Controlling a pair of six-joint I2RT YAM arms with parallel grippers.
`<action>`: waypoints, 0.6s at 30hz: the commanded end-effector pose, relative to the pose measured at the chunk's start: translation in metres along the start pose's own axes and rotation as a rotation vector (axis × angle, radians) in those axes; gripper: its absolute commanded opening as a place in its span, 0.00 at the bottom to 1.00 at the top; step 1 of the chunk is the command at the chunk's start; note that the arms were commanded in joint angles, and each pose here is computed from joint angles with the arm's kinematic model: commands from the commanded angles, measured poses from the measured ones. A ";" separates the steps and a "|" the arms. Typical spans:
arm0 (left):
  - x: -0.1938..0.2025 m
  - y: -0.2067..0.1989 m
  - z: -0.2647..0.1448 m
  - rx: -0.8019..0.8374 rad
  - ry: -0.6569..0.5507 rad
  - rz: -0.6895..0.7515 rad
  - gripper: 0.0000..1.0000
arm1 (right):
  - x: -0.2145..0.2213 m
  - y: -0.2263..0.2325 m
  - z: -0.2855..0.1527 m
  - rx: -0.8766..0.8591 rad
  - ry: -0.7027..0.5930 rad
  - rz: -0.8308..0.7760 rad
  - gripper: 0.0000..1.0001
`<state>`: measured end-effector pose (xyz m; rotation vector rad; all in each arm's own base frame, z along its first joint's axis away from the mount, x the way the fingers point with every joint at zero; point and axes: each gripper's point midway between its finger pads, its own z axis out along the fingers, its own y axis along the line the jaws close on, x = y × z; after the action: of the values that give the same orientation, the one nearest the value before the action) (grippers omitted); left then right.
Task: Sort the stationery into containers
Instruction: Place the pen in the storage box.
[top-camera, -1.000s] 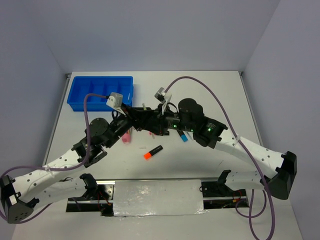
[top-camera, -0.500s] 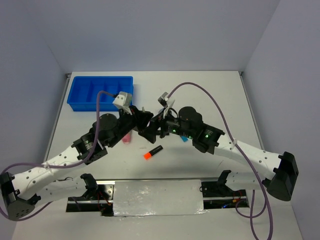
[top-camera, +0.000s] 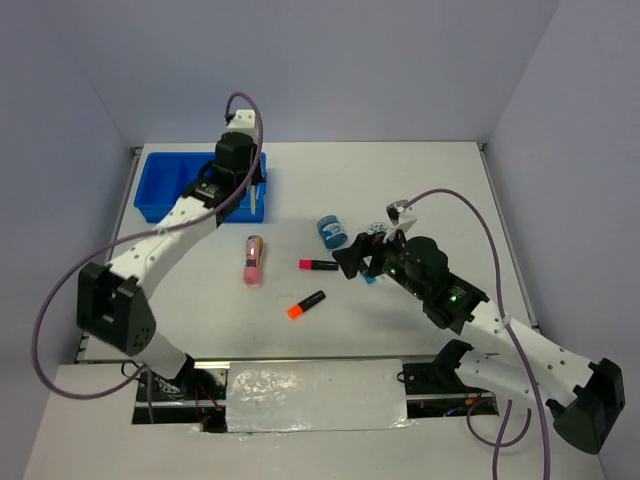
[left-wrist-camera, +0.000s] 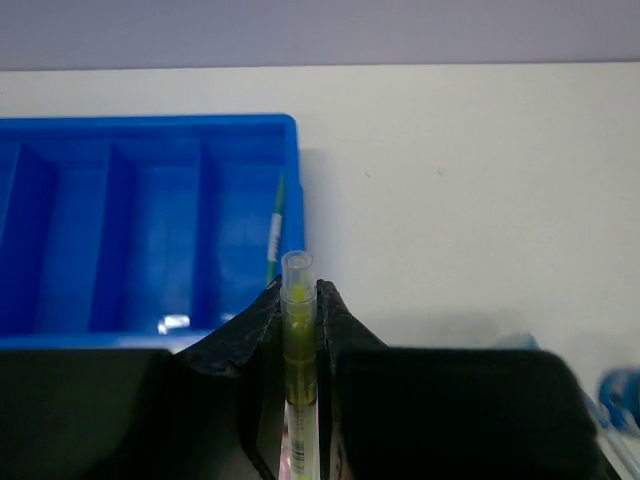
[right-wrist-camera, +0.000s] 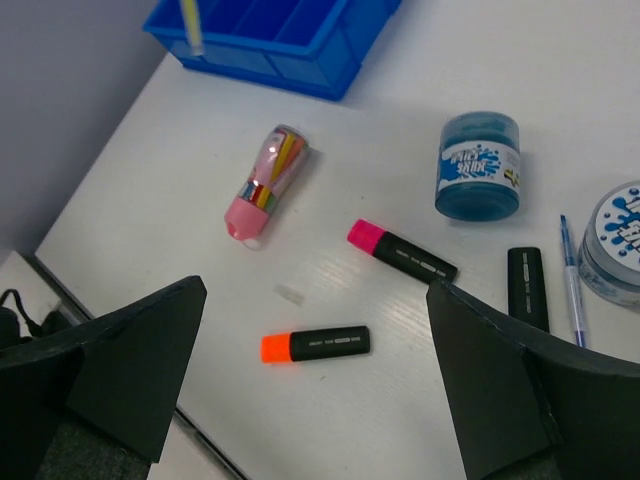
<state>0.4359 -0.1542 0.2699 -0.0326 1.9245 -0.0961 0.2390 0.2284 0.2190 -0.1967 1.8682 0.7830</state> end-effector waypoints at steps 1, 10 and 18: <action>-0.041 0.013 0.042 0.045 -0.086 0.054 0.00 | -0.009 -0.004 -0.011 0.011 -0.046 0.000 1.00; -0.006 0.051 0.150 0.028 -0.002 0.075 0.03 | -0.009 0.002 -0.035 -0.039 -0.053 0.002 1.00; 0.031 0.063 0.180 0.028 -0.013 0.059 0.14 | -0.012 0.014 -0.048 -0.102 -0.039 -0.011 1.00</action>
<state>0.5765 -0.0989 0.1517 0.0354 2.0323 -0.0414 0.2056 0.2085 0.2378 -0.2279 1.8029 0.8552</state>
